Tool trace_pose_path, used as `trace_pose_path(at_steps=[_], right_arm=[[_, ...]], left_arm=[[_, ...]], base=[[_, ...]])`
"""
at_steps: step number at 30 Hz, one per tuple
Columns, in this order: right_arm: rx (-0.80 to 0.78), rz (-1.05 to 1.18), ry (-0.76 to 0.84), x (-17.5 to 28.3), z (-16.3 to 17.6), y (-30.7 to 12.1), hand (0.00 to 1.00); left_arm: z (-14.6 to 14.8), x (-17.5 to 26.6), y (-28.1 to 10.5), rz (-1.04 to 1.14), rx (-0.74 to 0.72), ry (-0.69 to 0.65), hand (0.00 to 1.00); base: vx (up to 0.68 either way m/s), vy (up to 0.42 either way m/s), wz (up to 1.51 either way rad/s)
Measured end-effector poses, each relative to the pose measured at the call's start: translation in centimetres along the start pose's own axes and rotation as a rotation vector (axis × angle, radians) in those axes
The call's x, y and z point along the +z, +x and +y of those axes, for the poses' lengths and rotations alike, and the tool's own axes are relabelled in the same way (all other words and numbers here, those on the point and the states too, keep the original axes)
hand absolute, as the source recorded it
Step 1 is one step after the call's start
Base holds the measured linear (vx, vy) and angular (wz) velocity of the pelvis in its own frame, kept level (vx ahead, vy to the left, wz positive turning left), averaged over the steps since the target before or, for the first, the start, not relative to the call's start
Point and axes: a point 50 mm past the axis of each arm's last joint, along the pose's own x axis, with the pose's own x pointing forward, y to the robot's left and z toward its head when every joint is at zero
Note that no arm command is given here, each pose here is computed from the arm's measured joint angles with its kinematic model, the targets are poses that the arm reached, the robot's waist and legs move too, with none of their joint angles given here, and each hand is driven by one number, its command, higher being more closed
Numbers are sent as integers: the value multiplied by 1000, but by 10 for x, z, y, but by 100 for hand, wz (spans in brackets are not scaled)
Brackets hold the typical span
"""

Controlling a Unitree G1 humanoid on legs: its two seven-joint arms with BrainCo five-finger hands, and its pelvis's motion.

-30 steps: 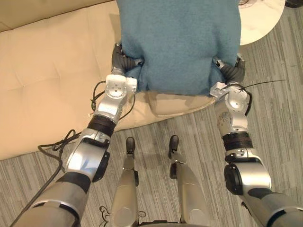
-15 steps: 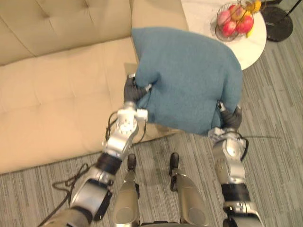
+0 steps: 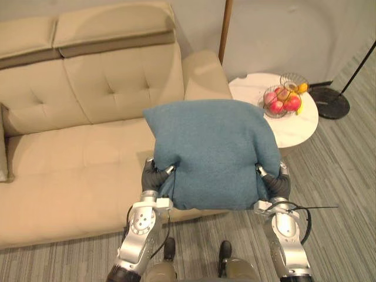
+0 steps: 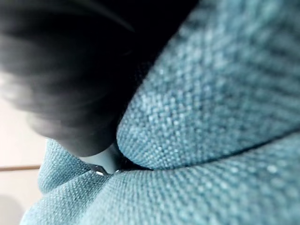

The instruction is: Pick up cushions and gather them together orderly.

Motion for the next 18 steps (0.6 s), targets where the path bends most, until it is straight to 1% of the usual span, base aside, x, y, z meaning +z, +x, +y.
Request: trace_pose_path(at_steps=[3, 6, 13, 18], right_arm=[[18, 20, -36, -4, 1, -9, 100], [19, 21, -41, -5, 1, -10, 100], [-5, 6, -95, -4, -6, -6, 100], [-38, -52, -124, 6, -7, 8, 100]], left_arm=[[4, -5, -10, 29, 20, -2, 100], [5, -5, -11, 32, 20, -12, 100], [1, -9, -12, 49, 2, -47, 100], [-5, -17, -13, 88, -7, -81, 100]], base=[[15, 8, 10], [-40, -12, 34], [-79, -10, 73], [9, 182, 37]])
